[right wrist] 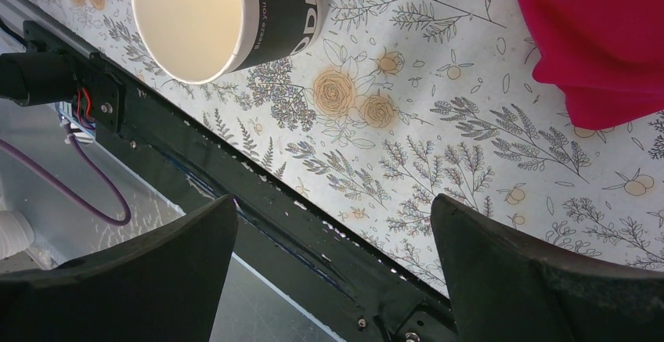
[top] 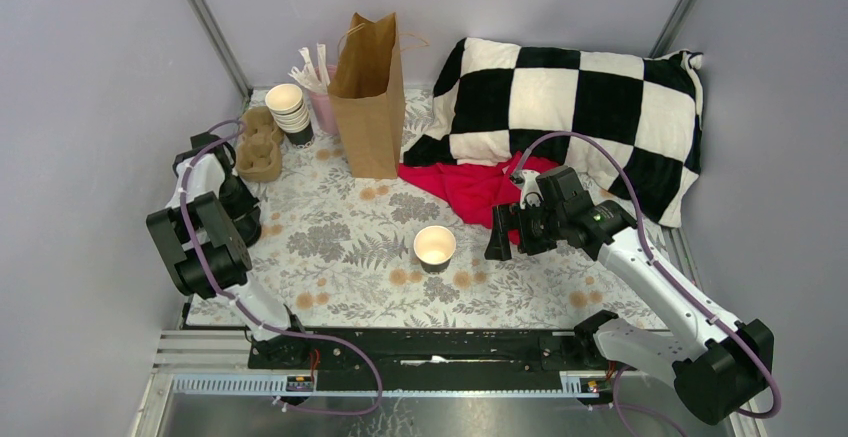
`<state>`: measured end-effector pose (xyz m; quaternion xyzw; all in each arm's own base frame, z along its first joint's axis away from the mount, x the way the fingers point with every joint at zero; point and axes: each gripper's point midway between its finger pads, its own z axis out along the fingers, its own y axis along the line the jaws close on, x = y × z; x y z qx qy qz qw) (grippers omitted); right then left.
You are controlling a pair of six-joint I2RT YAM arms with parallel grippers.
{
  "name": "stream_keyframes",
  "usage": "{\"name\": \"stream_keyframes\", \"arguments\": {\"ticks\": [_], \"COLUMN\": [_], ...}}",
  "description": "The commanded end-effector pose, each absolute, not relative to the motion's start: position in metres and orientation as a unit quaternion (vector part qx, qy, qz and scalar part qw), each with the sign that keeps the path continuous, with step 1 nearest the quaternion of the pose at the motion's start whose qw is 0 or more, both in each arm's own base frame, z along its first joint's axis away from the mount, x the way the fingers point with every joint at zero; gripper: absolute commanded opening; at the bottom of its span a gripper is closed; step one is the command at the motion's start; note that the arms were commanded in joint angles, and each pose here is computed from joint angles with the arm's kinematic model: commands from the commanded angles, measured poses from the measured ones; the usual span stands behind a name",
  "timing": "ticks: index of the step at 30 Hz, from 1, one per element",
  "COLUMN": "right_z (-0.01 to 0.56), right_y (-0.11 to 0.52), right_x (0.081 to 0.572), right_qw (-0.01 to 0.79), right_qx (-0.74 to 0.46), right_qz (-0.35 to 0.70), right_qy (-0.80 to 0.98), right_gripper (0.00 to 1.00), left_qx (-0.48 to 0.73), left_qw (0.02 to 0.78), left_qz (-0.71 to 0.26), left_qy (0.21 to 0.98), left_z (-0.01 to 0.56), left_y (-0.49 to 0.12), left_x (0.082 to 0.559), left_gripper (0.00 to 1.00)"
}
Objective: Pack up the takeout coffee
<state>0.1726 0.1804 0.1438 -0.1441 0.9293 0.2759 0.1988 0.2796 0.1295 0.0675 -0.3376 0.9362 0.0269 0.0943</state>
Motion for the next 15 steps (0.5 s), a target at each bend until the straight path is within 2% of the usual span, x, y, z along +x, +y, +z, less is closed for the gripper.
{"name": "stream_keyframes", "arguments": {"ticks": [1,7,15], "right_z": [0.1449,0.1451,0.1446], "right_y": [0.1857,0.1861,0.1858], "right_x": [0.1719,0.172,0.172], "right_qw": [0.2,0.2,0.2], "right_qx": [-0.152,-0.152,-0.151], "right_qz": [0.288,0.289,0.288], "right_qy": [0.924,0.924,0.924], "right_gripper": [1.0,1.0,1.0], "left_qx": [-0.331,-0.331,-0.327], "left_qw": [0.104,0.1,0.095], "left_qz": [0.029,0.033,0.034], "left_qy": [0.937,0.938,0.94], "left_z": [0.0661,0.0633,0.0596], "left_y": [0.1338,0.1357,0.1348], "left_x": [0.2869,0.2874,0.2904], "left_gripper": [0.27,0.24,0.24]}}
